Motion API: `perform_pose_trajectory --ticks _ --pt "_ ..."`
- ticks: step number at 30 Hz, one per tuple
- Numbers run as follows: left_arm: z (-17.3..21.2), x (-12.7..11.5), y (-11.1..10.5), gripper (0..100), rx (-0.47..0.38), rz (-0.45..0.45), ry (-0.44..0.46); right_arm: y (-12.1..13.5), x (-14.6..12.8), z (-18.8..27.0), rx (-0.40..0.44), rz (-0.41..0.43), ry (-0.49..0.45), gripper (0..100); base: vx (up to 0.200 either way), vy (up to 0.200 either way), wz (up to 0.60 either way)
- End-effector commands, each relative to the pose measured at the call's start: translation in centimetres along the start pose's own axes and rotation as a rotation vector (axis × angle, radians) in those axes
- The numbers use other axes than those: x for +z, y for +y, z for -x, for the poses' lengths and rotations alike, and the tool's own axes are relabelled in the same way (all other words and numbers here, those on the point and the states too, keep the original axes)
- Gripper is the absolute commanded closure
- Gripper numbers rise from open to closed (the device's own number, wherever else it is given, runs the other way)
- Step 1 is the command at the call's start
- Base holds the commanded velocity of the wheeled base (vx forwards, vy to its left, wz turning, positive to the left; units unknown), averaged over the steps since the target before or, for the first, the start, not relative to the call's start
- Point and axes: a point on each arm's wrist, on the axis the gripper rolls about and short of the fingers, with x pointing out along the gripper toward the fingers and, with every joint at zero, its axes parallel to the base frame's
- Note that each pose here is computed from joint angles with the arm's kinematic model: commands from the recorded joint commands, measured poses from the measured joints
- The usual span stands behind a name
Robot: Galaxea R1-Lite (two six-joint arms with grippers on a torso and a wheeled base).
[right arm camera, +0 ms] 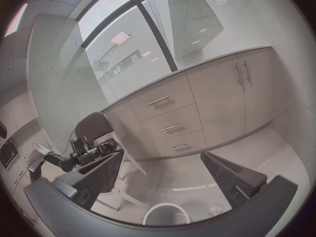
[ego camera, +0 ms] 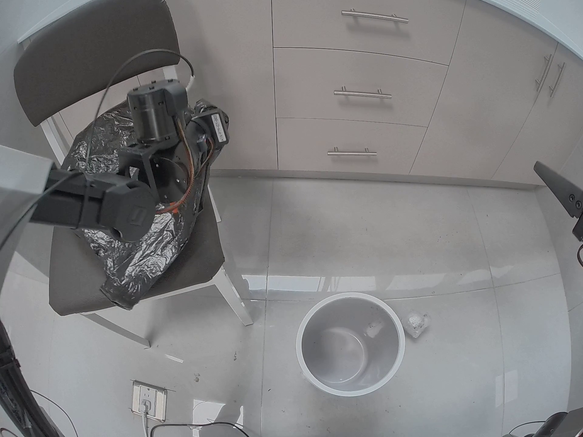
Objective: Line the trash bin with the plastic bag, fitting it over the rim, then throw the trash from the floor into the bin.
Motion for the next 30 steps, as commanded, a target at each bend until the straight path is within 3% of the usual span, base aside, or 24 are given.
perform_pose_trajectory --ticks 1,4,8,11,12,13,14,17,23,24,30 --pt "11.3 12.2 -1.1 100 -0.128 0.42 0.054 0.2 -1.3 0.1 0.027 0.018 0.053 0 0.0 0.0 0.0" --pt "17.2 17.3 0.1 100 -0.152 0.643 0.196 0.2 -1.8 0.0 0.034 0.018 0.077 0 0.0 0.0 0.0" --pt "19.9 19.4 1.4 100 -0.147 0.733 0.295 0.2 -2.6 -0.4 0.039 0.021 0.115 0 0.0 0.0 0.0" --pt "22.4 20.9 2.6 100 -0.29 0.833 0.391 0.7 -4.4 -1.2 0.066 0.044 0.203 0 0.0 0.0 0.0" --pt "23.3 21.5 2.7 100 -0.377 0.863 0.435 0.9 -5.1 -1.4 0.071 0.058 0.23 0 0.0 0.0 0.0" --pt "23.5 21.6 2.8 100 -0.399 0.869 0.448 0.9 -5.3 -1.5 0.072 0.062 0.238 0 0.0 0.0 0.0" --pt "24.6 22.3 3.2 100 -0.538 0.894 0.52 1.3 -6.2 -2.0 0.087 0.069 0.28 0 0.0 0.0 0.0" --pt "24.9 22.3 2.9 100 -0.68 0.885 0.619 2.1 -7.3 -3.0 0.105 0.069 0.308 0 0.0 0.0 0.0" --pt "23.1 20.6 -0.2 100 -0.699 0.856 0.661 3.4 -9.7 -5.0 0.102 0.101 0.339 0 0.0 0.0 0.0" --pt "22.2 19.7 -1.5 100 -0.693 0.847 0.679 4.3 -10.8 -5.7 0.119 0.113 0.362 0 0.0 0.0 0.0" --pt "21.9 18.0 -3.9 100 -0.74 0.786 0.738 6.5 -12.3 -7.1 0.187 0.155 0.4 0 0.0 0.0 0.0"
